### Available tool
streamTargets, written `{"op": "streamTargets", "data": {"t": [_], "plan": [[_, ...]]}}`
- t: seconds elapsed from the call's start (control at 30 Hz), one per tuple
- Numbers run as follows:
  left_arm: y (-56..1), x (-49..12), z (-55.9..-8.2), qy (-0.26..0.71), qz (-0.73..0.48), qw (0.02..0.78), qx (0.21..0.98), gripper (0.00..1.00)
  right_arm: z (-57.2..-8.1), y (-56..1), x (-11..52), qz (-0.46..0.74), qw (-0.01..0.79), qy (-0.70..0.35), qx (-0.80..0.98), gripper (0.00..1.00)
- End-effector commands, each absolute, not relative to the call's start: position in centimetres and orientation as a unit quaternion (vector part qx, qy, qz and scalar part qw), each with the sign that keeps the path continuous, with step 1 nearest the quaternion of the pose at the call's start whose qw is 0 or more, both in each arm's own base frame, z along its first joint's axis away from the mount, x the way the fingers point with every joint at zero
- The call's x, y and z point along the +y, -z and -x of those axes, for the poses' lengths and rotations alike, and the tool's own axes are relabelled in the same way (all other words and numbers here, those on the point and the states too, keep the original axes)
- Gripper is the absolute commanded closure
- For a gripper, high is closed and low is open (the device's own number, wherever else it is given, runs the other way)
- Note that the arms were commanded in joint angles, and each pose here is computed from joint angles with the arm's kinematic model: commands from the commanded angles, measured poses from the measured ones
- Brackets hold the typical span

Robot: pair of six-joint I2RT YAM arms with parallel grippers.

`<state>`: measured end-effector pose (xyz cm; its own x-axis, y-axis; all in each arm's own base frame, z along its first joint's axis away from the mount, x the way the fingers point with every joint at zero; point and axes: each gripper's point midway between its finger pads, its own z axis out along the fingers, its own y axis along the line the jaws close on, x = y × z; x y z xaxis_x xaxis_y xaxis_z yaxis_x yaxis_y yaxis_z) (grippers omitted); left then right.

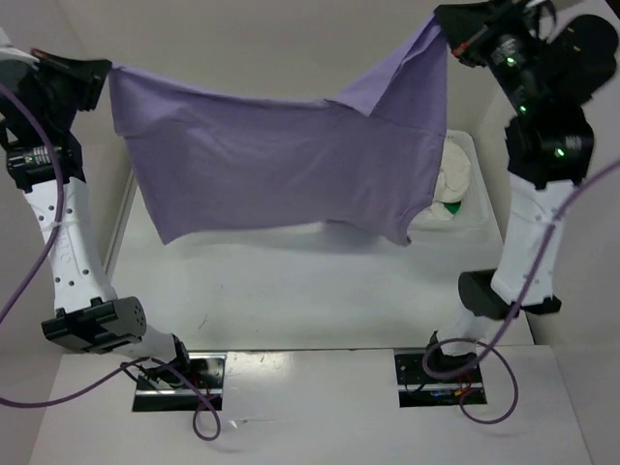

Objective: Fold and stack the t-shirts

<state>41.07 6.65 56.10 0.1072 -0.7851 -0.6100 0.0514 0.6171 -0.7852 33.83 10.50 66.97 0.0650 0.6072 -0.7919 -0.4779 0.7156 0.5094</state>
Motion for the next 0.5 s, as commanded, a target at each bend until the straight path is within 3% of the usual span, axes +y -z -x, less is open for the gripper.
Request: {"op": "streamTargets", "data": {"t": [0.0, 0.13, 0.2, 0.33, 0.47], "plan": [[-48.1, 8.9, -45.3, 0.286, 0.350, 0.635, 0.627, 1.00, -44.8, -58.0, 11.8, -0.064, 0.641, -0.382, 0.662, 1.00], [-42.7, 10.0, -48.3, 0.285, 0.377, 0.600, 0.646, 1.00, -51.2, -52.2, 12.4, -0.079, 0.603, -0.379, 0.698, 1.00], [-41.0, 10.2, -49.9, 0.286, 0.381, 0.587, 0.655, 1.00, -51.9, -53.0, 12.2, -0.079, 0.621, -0.375, 0.684, 1.00], [-43.0, 9.8, -52.0, 0.300, 0.369, 0.599, 0.644, 1.00, -52.3, -56.6, 12.1, -0.080, 0.662, -0.398, 0.629, 1.00], [-50.8, 9.7, -51.1, 0.307, 0.332, 0.659, 0.602, 1.00, -48.8, -62.8, 11.8, -0.063, 0.711, -0.424, 0.557, 1.00]]}}
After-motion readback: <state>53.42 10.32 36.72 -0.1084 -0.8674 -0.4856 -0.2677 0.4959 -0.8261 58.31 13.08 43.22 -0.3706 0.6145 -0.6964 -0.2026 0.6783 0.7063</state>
